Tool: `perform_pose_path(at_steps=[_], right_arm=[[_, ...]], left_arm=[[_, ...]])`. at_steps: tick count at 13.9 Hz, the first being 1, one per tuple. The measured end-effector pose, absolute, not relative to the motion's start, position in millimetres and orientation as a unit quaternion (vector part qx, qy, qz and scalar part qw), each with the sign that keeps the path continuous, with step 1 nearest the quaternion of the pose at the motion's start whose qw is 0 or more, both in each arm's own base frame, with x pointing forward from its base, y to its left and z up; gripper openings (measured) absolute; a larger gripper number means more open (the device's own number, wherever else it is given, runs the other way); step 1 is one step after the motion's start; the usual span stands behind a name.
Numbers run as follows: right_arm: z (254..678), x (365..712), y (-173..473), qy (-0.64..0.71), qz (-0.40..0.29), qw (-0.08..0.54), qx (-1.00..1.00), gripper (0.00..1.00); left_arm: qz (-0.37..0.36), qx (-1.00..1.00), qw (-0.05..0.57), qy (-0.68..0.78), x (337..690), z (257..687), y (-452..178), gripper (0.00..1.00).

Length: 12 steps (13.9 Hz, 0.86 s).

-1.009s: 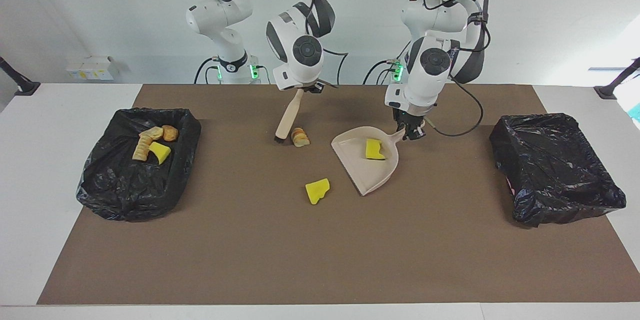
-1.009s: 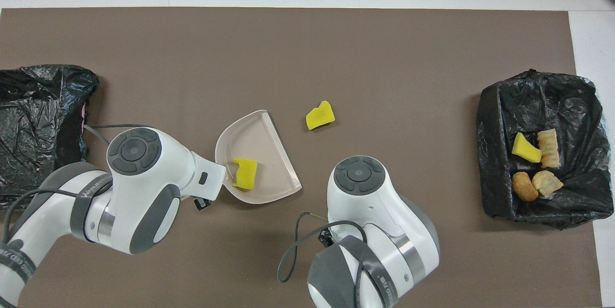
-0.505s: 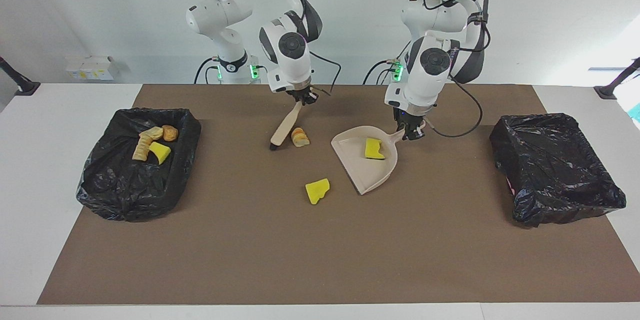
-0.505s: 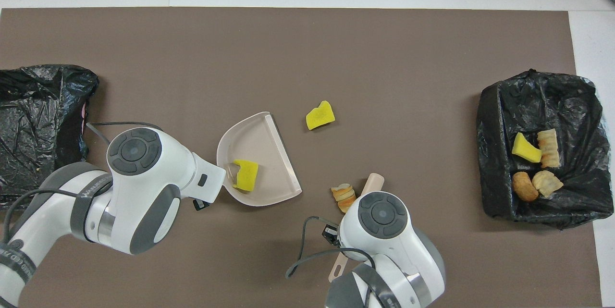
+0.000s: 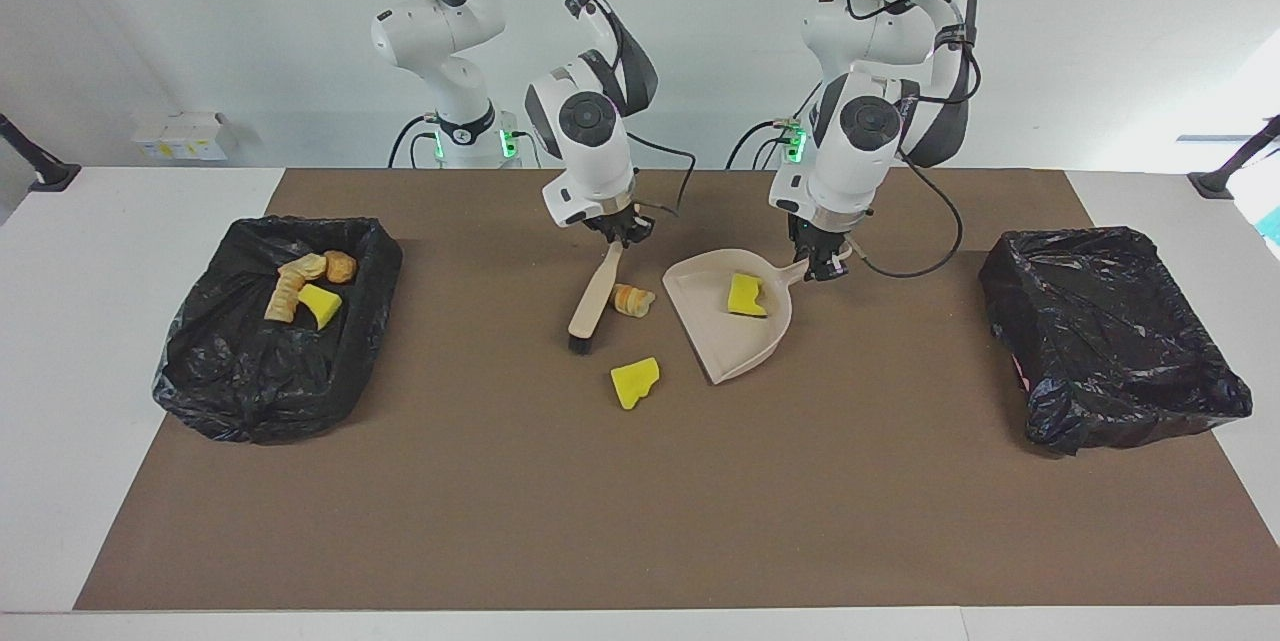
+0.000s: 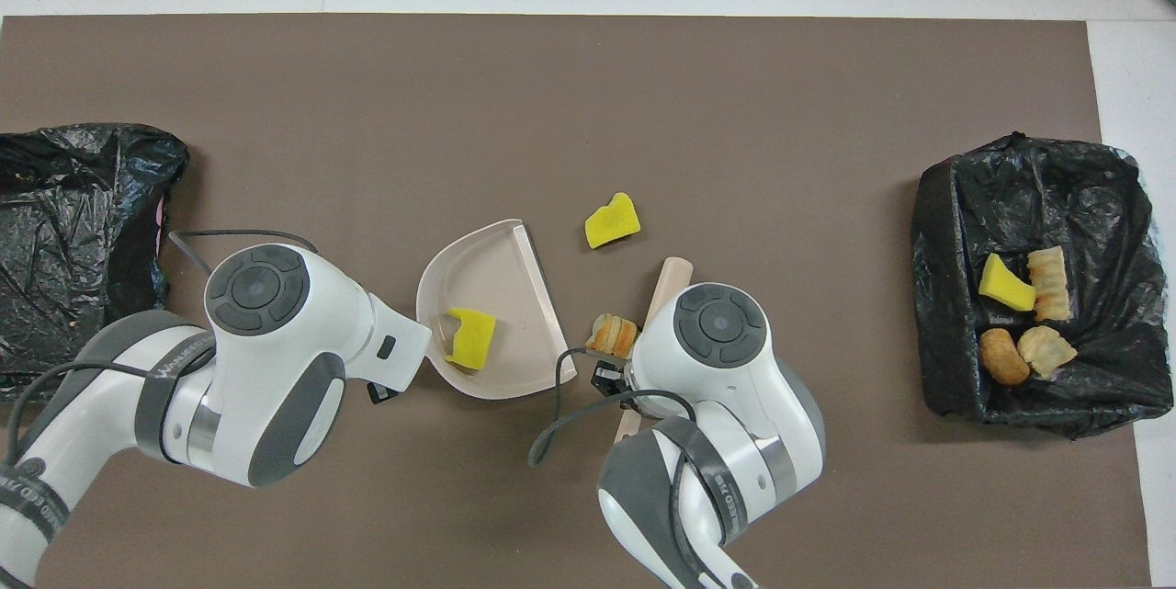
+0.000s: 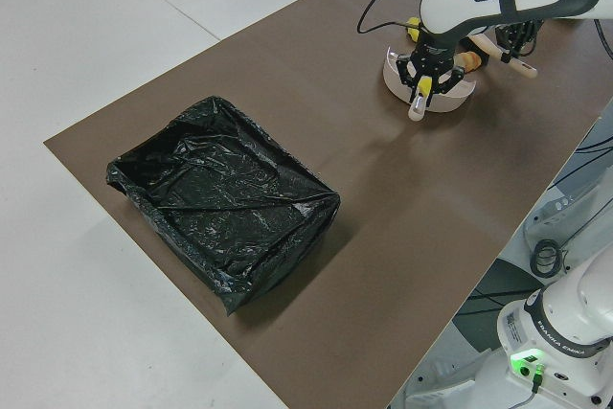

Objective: Sweep and dump trash in bin
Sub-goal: 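Brush the bread and sponge pieces into the dustpan with the right gripper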

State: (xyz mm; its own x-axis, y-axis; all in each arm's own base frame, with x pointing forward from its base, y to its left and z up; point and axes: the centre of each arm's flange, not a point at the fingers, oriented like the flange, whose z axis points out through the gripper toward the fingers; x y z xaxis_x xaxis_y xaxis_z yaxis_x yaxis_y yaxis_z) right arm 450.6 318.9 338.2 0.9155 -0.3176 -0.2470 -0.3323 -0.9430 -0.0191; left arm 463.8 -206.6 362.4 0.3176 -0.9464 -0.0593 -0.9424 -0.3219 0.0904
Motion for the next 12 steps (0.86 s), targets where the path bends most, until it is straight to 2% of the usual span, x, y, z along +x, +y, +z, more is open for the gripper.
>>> perform_pose_path(at_steps=[2, 4, 9, 12], right_arm=[[331, 458, 332, 0.11, 0.127, 0.044, -0.985, 0.25], [332, 458, 348, 0.053, 0.142, 0.09, -0.984, 0.25], [366, 456, 400, 0.011, 0.14, 0.16, -0.977, 0.25], [375, 464, 389, 0.011, 0.159, 0.15, -0.976, 0.25]], left_arm=[[-0.051, 0.811, 0.019, -0.582, 464, 362, -207, 0.32], [-0.051, 0.811, 0.02, -0.582, 464, 362, -207, 0.32], [-0.051, 0.813, 0.02, -0.58, 464, 362, -204, 0.32], [-0.052, 0.832, 0.019, -0.553, 466, 362, -200, 0.32]])
